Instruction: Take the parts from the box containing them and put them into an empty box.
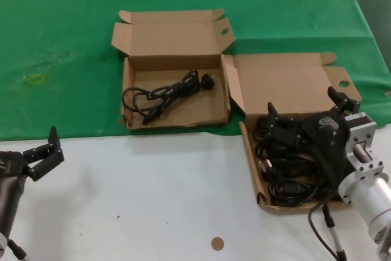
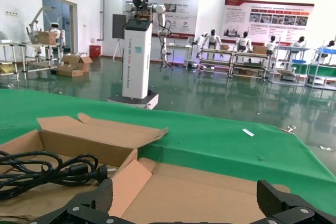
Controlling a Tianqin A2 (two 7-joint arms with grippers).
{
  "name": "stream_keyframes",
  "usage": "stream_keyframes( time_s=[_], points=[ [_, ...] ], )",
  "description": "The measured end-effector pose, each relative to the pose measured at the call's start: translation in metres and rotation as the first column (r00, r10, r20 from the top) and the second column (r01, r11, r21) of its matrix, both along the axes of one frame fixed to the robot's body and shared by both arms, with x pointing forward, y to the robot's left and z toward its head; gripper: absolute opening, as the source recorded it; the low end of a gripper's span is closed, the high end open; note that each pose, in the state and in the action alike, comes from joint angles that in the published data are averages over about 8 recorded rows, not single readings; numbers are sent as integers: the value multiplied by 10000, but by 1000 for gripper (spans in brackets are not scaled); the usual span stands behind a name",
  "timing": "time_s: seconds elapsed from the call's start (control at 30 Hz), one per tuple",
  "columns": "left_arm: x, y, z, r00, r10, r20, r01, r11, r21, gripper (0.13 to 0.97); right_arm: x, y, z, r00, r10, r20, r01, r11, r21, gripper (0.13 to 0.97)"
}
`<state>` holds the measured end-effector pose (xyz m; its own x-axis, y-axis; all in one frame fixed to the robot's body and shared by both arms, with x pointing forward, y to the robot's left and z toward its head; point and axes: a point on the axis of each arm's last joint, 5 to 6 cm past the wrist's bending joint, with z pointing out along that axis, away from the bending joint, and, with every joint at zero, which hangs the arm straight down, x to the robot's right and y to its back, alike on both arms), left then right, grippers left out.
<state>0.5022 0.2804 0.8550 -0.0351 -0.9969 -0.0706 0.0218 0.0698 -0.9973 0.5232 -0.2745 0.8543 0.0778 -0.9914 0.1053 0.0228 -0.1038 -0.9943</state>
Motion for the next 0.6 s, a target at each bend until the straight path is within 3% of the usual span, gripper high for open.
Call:
stream_keyframes(
  time_s=[0.6],
  points=[
    [0, 0, 0, 10000, 0, 0, 0, 10000, 0, 966, -21, -8, 1, 10000, -59, 4, 59, 10000, 49, 966]
  ],
)
